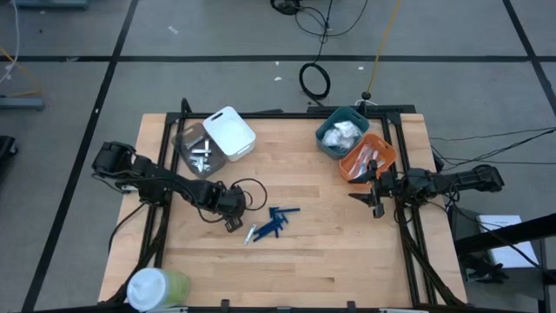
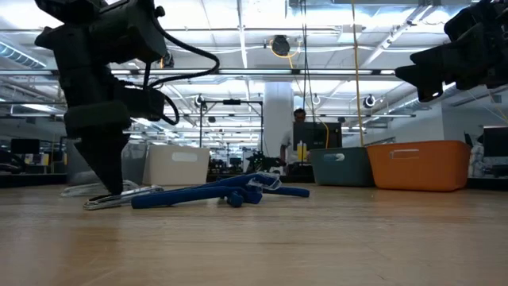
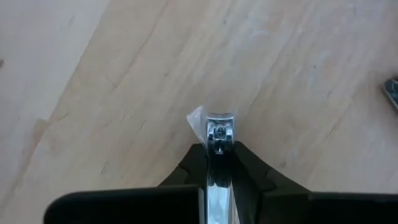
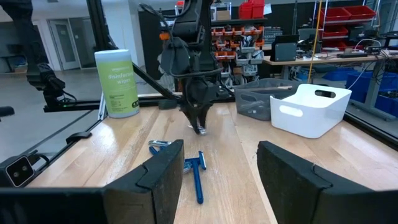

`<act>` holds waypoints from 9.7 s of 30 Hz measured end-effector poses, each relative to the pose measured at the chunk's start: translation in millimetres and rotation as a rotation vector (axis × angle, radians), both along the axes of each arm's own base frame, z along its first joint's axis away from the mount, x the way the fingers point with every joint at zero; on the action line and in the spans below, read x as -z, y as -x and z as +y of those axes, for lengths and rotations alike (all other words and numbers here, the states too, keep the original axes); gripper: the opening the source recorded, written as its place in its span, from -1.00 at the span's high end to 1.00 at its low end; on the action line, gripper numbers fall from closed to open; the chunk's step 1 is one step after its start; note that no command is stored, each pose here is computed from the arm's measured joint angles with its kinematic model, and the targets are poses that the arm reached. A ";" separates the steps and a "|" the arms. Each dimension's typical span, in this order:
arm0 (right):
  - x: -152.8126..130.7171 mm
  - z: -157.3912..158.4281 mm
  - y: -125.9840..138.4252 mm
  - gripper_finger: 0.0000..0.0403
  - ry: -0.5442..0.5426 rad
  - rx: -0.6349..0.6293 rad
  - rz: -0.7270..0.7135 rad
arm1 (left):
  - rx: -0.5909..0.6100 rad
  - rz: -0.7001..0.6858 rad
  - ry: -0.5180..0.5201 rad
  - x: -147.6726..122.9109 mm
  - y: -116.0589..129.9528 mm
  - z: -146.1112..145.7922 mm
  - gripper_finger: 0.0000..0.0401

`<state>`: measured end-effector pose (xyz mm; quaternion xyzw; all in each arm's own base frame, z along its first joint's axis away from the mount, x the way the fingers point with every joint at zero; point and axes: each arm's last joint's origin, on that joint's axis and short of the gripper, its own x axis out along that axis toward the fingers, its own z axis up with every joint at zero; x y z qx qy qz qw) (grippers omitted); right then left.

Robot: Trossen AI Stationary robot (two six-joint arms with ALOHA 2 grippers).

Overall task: Pick & Place Travel size toiletries
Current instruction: Put the left silver nail cutter into the black bin, then put the silver nail cutter into the black bin

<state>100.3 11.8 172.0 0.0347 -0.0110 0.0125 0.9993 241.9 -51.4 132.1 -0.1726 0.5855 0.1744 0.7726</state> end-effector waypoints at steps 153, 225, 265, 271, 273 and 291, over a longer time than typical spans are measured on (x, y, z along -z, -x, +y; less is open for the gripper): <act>0.0 0.0 0.0 0.05 0.000 0.000 0.000 | 0.055 -0.690 -0.076 -105.9 37.8 76.1 0.10; 0.1 0.0 0.0 0.05 0.000 0.000 0.001 | -0.426 0.363 0.176 6.7 -38.4 -24.5 0.11; 0.1 0.0 0.0 0.05 0.000 0.000 0.001 | 0.545 -0.656 -0.048 -126.2 -33.9 -14.7 0.84; 0.1 0.0 0.0 0.05 0.000 0.000 0.001 | 0.508 -0.748 -0.057 -115.3 -23.5 17.6 0.83; 0.1 0.0 0.0 0.05 0.000 0.000 0.001 | 0.465 -0.775 -0.078 -108.8 -20.1 27.0 0.83; 0.1 0.0 0.0 0.05 0.000 0.000 0.001 | 0.058 -0.874 -0.437 -123.7 48.4 61.3 0.84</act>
